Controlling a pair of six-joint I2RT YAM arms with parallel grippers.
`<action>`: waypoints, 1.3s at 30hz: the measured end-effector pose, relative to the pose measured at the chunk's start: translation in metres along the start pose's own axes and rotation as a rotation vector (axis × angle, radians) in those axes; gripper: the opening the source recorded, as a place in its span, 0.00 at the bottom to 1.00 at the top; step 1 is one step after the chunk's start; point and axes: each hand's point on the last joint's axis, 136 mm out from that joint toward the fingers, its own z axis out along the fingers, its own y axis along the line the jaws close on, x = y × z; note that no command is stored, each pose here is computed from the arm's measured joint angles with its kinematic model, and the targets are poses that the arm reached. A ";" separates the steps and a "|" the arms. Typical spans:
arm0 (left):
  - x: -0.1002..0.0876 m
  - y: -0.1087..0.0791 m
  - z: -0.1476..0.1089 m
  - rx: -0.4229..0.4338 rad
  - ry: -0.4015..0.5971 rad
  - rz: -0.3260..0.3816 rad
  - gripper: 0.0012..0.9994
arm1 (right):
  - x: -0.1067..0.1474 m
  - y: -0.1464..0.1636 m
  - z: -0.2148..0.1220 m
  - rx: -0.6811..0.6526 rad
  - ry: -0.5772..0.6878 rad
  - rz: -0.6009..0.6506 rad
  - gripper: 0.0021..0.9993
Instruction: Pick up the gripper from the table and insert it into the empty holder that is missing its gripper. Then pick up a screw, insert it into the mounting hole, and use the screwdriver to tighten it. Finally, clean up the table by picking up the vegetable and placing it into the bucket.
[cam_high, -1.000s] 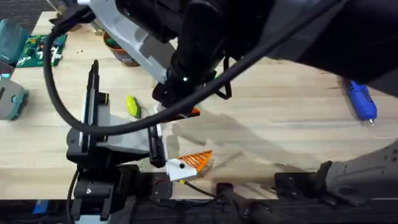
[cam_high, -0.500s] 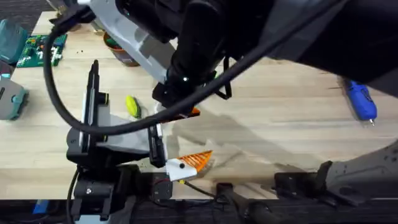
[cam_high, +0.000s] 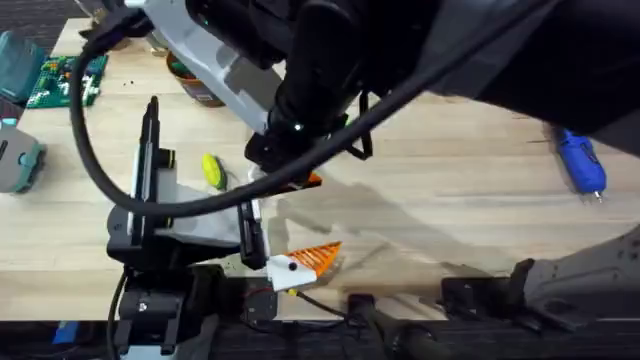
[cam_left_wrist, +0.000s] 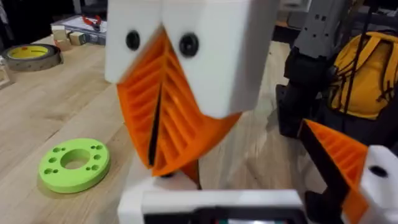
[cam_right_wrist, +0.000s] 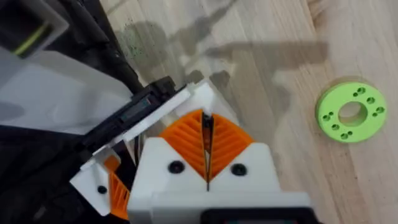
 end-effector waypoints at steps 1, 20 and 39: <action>0.000 0.000 0.000 0.000 0.000 0.000 0.99 | 0.000 0.000 0.000 0.000 0.000 0.000 0.00; 0.000 0.000 0.000 -0.002 0.000 0.009 0.99 | 0.000 0.000 -0.008 0.003 -0.013 -0.010 0.91; 0.000 0.000 0.000 -0.002 0.000 0.012 0.27 | 0.024 -0.114 -0.112 0.169 -0.203 0.310 0.92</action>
